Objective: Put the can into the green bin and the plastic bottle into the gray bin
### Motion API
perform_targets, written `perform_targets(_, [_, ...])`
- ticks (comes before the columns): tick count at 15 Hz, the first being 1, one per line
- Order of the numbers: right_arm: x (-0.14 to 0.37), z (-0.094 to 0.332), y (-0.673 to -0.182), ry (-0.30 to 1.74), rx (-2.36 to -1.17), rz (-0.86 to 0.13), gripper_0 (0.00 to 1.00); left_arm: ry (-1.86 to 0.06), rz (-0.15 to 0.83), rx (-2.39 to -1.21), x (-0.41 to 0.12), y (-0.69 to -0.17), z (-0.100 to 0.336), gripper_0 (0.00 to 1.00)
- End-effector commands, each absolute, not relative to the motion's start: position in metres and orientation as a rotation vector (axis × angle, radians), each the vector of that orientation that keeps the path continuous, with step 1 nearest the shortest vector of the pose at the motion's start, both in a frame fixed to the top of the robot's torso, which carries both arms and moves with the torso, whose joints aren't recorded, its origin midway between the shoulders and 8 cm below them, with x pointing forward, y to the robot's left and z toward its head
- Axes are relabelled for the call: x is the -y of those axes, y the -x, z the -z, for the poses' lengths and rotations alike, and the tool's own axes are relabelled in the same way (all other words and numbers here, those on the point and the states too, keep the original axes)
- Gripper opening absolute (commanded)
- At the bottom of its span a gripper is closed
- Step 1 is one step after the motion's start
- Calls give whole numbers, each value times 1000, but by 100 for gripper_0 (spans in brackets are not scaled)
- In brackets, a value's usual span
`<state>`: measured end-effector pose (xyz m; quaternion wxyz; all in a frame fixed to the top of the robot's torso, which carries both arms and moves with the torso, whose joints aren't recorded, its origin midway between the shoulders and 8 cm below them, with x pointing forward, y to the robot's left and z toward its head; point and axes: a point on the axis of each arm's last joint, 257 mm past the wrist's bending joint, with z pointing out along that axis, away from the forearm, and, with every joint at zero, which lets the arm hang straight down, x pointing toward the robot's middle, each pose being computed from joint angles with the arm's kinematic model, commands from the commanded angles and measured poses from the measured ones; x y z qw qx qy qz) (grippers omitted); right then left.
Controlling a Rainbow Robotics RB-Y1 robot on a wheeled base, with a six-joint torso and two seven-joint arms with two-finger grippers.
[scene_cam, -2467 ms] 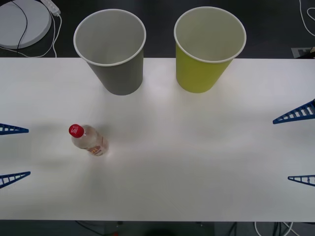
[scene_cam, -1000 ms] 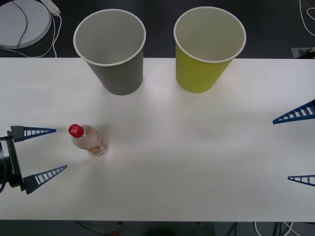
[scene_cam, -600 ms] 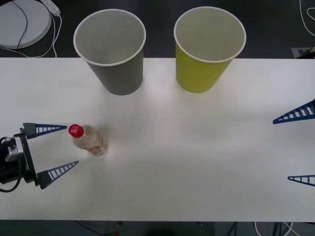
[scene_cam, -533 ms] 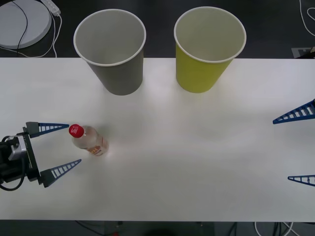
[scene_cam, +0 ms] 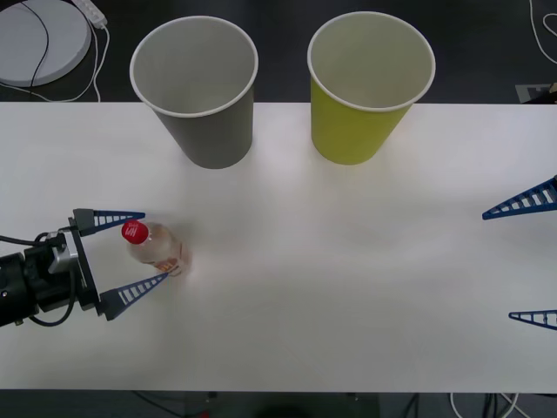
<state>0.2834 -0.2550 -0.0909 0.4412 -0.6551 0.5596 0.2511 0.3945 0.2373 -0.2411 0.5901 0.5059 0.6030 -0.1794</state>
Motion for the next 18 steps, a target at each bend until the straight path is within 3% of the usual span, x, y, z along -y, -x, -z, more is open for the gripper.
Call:
perform_targets(1, [255,91,-283,1626,-1389,-623,100,-1165,421,-1402,-230,-398,242,100])
perform_targets(12, [255,91,-283,1626,-1389,-623,100,-1129,427,-1407,-212,-408,247,100])
perform_targets(13, [255,91,-283,1626,-1389,-623,100,-1126,430,-1410,-212,-407,248,44])
perform_targets(14, [255,91,-283,1626,-1389,-623,100,-1125,429,-1409,-212,-408,247,0])
perform_targets(18, [255,91,-283,1626,-1389,-623,100,-1130,425,-1409,-213,-407,248,0])
